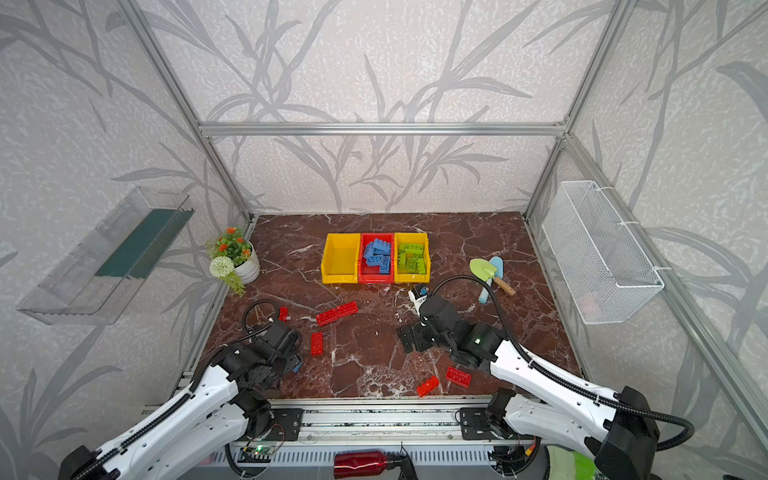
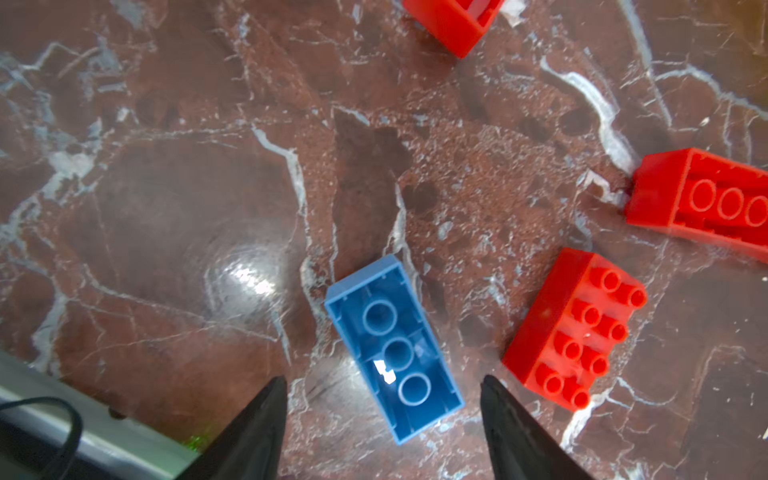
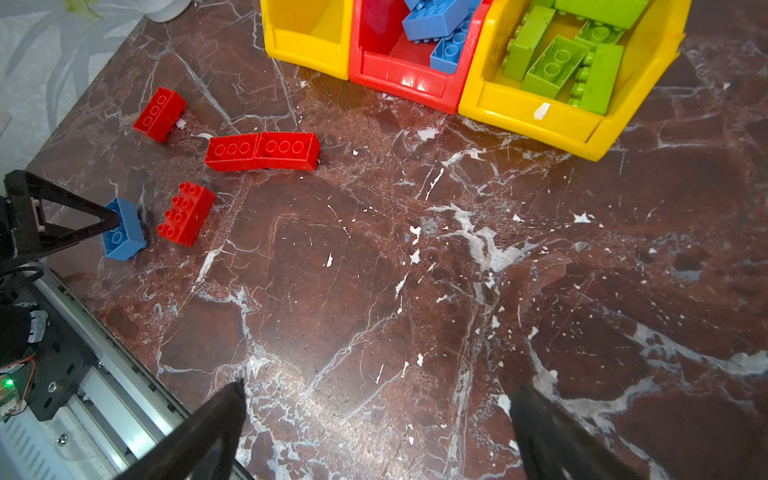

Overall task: Sort the legos into containers by color
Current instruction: 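Carry the blue brick with the left gripper into the red bin and release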

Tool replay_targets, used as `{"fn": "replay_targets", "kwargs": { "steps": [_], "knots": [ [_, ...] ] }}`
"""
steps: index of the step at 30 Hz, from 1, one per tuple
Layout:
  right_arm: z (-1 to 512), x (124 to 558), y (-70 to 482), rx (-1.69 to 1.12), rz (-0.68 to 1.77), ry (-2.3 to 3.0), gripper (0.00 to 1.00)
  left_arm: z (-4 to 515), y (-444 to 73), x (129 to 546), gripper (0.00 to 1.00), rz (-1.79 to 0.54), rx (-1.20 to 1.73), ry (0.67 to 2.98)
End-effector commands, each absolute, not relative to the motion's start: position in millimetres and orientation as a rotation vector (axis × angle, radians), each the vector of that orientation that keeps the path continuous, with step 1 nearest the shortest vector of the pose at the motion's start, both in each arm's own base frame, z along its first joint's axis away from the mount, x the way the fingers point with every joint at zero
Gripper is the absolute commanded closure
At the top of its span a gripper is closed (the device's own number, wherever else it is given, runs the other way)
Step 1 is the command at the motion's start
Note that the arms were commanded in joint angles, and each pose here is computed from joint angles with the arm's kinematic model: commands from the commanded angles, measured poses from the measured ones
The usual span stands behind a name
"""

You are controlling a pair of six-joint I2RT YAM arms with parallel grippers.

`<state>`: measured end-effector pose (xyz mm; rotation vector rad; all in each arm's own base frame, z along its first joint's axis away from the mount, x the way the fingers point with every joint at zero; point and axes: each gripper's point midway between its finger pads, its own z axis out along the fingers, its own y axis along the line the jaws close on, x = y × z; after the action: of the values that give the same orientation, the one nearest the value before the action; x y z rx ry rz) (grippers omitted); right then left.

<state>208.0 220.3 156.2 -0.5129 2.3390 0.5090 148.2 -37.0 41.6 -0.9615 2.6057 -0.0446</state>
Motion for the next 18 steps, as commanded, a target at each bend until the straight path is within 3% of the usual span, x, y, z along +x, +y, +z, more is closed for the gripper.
{"fn": "replay_targets", "kwargs": {
  "steps": [1,8,13,18],
  "knots": [
    [156.4,206.2,213.6,-0.501,0.483,2.334,0.01,44.7,-36.6,161.6,0.26,-0.017,-0.973,2.570],
    [150.5,205.9,211.2,-0.501,0.467,2.342,0.01,25.4,-29.2,164.4,0.32,0.098,-0.965,2.625],
    [148.5,208.0,208.4,-0.507,0.436,2.338,0.01,22.1,-27.3,166.3,0.56,0.113,-0.960,2.644],
    [149.4,211.3,209.9,-0.507,0.431,2.328,0.01,27.0,-28.4,172.9,0.65,0.141,-0.928,2.669]
  ]
}}
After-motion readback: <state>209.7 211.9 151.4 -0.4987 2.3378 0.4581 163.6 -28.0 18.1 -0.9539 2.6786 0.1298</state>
